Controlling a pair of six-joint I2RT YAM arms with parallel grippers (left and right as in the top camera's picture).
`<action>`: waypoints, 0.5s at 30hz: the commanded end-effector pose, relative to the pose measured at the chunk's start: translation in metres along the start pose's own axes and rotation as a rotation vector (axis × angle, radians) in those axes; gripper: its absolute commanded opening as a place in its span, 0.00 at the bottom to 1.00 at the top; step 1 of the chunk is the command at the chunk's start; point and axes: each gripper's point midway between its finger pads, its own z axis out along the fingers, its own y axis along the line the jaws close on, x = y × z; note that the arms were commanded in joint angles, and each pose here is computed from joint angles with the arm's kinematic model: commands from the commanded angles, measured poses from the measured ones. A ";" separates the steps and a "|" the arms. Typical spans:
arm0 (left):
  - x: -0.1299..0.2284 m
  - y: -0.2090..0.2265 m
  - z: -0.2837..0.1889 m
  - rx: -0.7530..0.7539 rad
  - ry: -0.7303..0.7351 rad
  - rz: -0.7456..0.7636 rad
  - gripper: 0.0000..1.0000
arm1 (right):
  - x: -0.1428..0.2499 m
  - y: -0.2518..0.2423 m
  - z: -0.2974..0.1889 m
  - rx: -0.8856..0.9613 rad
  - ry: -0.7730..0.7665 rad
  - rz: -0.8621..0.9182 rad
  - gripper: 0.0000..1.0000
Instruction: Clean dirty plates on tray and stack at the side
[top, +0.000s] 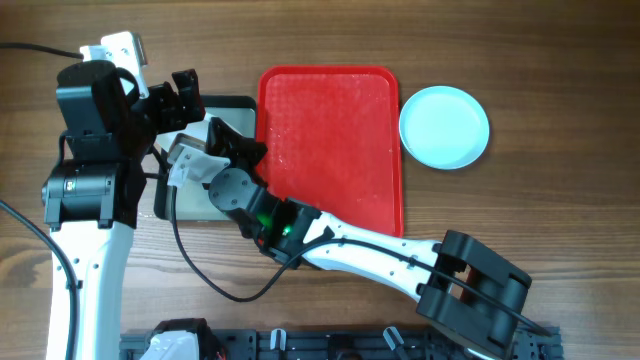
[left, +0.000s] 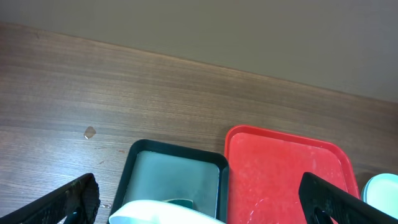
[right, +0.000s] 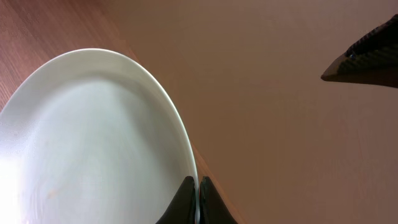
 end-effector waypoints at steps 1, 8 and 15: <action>-0.007 0.000 -0.004 -0.006 -0.020 0.006 1.00 | -0.016 -0.018 -0.006 0.037 -0.024 0.032 0.04; -0.007 0.000 -0.004 -0.006 -0.020 0.006 1.00 | -0.016 -0.018 -0.006 0.037 -0.025 0.029 0.04; -0.006 0.000 -0.004 -0.007 -0.016 0.006 1.00 | -0.016 -0.018 -0.006 0.036 -0.025 0.016 0.04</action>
